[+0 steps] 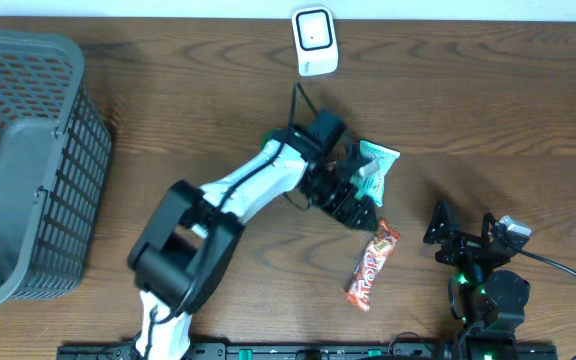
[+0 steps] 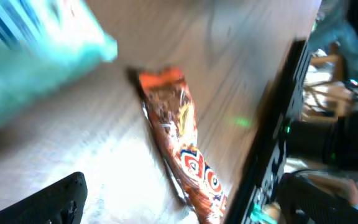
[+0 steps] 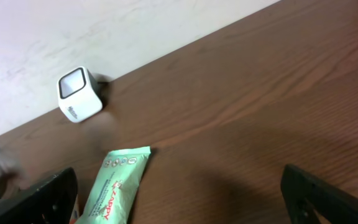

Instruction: Scan the item barcode

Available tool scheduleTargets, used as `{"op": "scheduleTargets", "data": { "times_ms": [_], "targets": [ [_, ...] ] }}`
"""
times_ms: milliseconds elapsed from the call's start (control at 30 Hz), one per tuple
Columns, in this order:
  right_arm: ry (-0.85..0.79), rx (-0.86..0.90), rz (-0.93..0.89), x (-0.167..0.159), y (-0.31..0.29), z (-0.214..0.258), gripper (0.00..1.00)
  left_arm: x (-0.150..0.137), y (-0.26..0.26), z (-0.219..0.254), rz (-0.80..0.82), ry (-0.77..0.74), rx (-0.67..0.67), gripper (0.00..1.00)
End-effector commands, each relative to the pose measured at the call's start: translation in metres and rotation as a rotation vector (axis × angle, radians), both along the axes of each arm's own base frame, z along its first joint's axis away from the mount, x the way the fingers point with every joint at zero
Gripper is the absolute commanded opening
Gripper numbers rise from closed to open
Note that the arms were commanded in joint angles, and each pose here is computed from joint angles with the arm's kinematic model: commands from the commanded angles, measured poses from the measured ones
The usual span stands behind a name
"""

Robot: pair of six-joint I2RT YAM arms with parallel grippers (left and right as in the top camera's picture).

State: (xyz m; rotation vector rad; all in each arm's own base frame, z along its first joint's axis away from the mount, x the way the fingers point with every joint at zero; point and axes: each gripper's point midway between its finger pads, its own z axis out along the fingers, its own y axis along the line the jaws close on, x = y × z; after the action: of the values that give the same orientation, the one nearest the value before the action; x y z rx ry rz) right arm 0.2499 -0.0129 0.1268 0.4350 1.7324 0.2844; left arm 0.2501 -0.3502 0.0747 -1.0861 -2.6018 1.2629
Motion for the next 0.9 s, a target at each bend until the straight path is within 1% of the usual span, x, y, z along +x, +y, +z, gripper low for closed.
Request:
{"op": "scheduleTargets", "data": {
  "times_ms": [0, 200, 300, 367, 400, 467, 500, 533, 567, 600, 633, 667, 700, 733, 767, 833, 867],
  "targets": [
    [0.007, 0.020, 0.009, 0.000, 0.003, -0.002, 0.99, 0.026, 0.005, 0.037, 0.056, -0.172, 0.022, 0.98],
    [0.006, 0.019, 0.009, 0.000, 0.003, -0.002, 0.99, 0.034, 0.032, 0.019, 0.151, -0.195, 0.228, 0.98],
    [0.002, 0.021, 0.016, 0.000, 0.004, -0.001, 0.99, 0.033, 0.035, 0.017, 0.153, -0.200, 0.251, 0.98],
    [-0.005, 0.030, 0.062, 0.001, 0.012, 0.001, 0.99, 0.036, 0.036, 0.017, 0.158, -0.209, 0.253, 0.98],
    [-0.009, 0.039, 0.113, 0.000, 0.021, 0.002, 0.99, 0.039, 0.037, 0.019, 0.166, -0.221, 0.257, 0.98],
    [-0.021, 0.051, 0.212, -0.001, 0.038, 0.005, 0.99, 0.046, 0.041, 0.029, 0.188, -0.258, 0.262, 0.98],
    [-0.030, 0.037, 0.260, -0.002, 0.046, 0.007, 0.93, 0.050, 0.043, 0.037, 0.199, -0.280, 0.259, 0.98],
    [-0.039, 0.026, 0.297, -0.003, 0.051, 0.009, 0.90, 0.055, 0.045, 0.050, 0.217, -0.314, 0.255, 0.98],
    [-0.055, 0.029, 0.346, -0.005, 0.059, 0.013, 0.92, 0.061, 0.048, 0.063, 0.235, -0.350, 0.252, 0.98],
    [-0.078, 0.038, 0.406, -0.007, 0.069, 0.019, 0.99, 0.069, 0.052, 0.080, 0.261, -0.399, 0.245, 0.98],
    [-0.101, 0.052, 0.460, -0.010, 0.078, 0.025, 0.99, 0.076, 0.057, 0.097, 0.289, -0.445, 0.237, 0.98],
    [-0.111, 0.093, 0.491, -0.013, 0.084, 0.030, 0.99, 0.084, 0.064, 0.118, 0.326, -0.504, 0.227, 0.98],
    [-0.093, 0.186, 0.488, -0.013, 0.086, 0.031, 0.99, 0.091, 0.072, 0.141, 0.365, -0.560, 0.213, 0.98],
    [0.021, 0.419, 0.437, -0.015, 0.086, 0.015, 0.99, 0.100, 0.087, 0.179, 0.440, -0.646, 0.182, 0.98],
    [0.083, 0.504, 0.427, -0.018, 0.088, 0.006, 0.99, 0.104, 0.097, 0.198, 0.488, -0.681, 0.167, 0.98],
    [0.168, 0.651, 0.496, -0.027, 0.105, 0.004, 0.99, 0.109, 0.117, 0.229, 0.576, -0.735, 0.137, 0.98],
    [0.198, 0.684, 0.526, -0.031, 0.111, 0.002, 0.99, 0.109, 0.124, 0.240, 0.603, -0.753, 0.123, 0.98]
  ]
}}
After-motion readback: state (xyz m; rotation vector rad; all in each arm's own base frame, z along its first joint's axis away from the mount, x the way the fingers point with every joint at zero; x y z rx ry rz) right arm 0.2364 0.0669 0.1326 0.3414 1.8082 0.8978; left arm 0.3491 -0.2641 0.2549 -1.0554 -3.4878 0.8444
